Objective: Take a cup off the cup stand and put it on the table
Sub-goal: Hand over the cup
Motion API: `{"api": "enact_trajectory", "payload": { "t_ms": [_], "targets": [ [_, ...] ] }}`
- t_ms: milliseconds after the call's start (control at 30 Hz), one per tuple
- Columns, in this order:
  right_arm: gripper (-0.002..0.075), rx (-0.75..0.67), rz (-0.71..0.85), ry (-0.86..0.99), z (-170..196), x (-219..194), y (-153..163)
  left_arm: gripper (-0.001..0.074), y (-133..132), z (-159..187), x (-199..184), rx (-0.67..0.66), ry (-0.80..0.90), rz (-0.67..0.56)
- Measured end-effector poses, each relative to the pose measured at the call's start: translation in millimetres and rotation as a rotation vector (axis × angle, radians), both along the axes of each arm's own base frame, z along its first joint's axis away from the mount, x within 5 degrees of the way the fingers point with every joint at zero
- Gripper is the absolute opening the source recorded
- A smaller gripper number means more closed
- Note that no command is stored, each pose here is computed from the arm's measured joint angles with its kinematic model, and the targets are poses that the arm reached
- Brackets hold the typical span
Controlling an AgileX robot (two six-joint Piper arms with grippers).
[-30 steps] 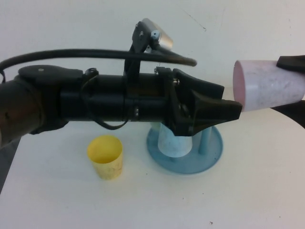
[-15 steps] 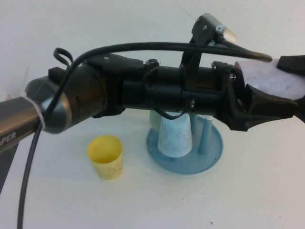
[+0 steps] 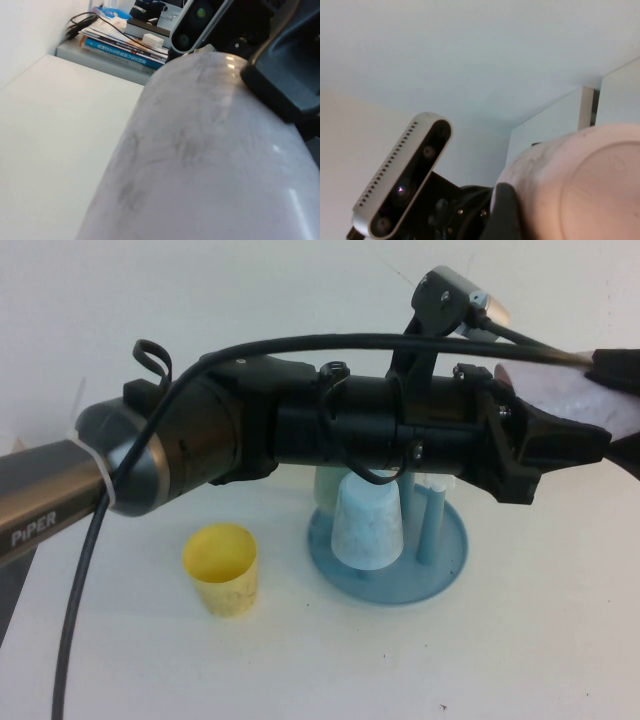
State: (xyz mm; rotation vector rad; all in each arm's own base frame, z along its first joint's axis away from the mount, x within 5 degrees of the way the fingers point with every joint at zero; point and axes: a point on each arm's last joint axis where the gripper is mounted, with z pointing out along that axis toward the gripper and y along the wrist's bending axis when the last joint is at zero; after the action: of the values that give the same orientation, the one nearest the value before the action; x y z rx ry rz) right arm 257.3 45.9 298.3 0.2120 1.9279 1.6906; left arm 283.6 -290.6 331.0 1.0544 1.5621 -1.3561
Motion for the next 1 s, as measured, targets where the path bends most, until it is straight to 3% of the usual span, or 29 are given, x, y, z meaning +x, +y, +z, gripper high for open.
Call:
{"api": "enact_trajectory", "payload": {
  "t_ms": [567, 1000],
  "targets": [
    [0.058, -0.009, 0.003, -0.017, 0.1, -0.2, 0.1, 0.0084, 0.0, 0.1, -0.2, -0.001, -0.004, -0.003],
    [0.0586, -0.048, 0.008, -0.142, 2.2, -0.4, 0.2, 0.0084, -0.2, 2.0, -0.3, -0.004, -0.038, -0.01]
  ]
}}
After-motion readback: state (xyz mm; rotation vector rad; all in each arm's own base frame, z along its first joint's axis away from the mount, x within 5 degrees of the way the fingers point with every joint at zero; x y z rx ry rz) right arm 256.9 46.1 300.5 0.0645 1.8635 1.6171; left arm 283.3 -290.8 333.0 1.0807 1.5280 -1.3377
